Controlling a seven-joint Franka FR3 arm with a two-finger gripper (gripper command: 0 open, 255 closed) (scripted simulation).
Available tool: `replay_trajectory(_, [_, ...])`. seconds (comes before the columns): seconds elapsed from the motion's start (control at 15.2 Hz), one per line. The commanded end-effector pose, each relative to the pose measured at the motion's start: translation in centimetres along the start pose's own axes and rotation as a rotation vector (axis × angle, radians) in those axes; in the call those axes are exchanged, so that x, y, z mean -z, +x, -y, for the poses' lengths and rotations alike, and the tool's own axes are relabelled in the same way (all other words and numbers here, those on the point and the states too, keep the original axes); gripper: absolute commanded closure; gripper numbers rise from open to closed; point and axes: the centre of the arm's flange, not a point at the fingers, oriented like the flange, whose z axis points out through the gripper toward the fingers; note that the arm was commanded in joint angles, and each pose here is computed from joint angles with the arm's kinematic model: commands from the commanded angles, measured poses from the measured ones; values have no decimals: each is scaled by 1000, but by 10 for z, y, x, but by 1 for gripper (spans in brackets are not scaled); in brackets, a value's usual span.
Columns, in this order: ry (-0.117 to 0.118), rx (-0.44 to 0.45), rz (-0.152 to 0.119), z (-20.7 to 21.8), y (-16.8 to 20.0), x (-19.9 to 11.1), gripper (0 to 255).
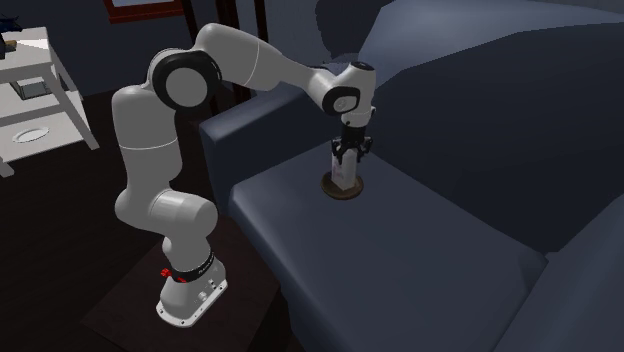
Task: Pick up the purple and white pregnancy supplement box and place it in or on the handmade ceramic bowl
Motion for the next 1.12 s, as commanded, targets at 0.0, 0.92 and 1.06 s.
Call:
replay_trajectory(0.0, [-1,0,-1,0,0,-1,255])
replay_trajectory(0.92, [-1,0,-1,0,0,49,0])
replay_trajectory(1.06, [-1,0,-1,0,0,49,0])
